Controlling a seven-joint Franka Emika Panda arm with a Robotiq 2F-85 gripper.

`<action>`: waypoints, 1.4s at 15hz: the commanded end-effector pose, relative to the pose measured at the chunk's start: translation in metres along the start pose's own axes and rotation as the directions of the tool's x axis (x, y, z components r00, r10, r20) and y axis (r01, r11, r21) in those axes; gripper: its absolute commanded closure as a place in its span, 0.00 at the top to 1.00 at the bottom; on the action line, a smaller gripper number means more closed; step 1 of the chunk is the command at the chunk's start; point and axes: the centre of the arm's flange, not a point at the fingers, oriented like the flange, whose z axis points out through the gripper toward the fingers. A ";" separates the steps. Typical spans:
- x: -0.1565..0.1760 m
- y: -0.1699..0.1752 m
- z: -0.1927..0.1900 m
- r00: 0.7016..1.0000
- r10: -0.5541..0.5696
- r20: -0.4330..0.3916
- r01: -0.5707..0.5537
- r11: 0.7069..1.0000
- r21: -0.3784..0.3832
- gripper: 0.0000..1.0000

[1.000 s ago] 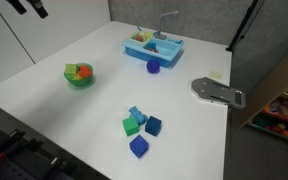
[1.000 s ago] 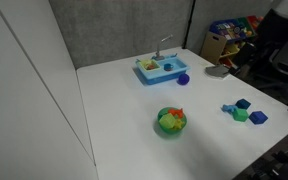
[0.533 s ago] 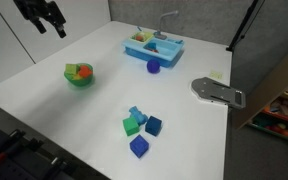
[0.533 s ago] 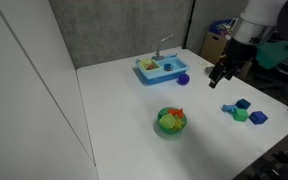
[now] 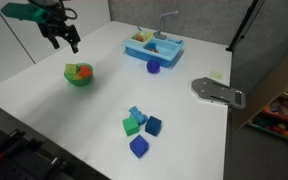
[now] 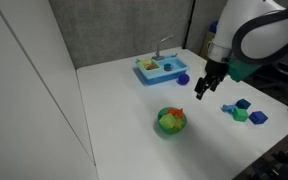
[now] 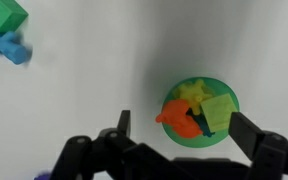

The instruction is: Remove the orange toy from the bowl and put it on the table

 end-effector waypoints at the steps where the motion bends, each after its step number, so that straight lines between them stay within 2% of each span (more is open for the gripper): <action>1: 0.004 -0.001 0.005 1.000 -0.002 0.006 0.002 1.000 -0.004 1.00; 5: 0.010 -0.002 0.009 1.000 -0.004 0.008 0.004 1.000 -0.014 1.00; 9: 0.028 0.006 0.029 0.989 -0.136 0.062 0.134 0.990 0.041 1.00; 11: 0.037 0.011 0.044 0.976 -0.203 0.078 0.198 0.978 0.073 1.00; 16: 0.062 0.013 0.076 0.939 -0.332 0.089 0.325 0.942 0.086 1.00; 21: 0.073 -0.003 0.108 0.895 -0.438 0.087 0.428 0.897 0.113 1.00</action>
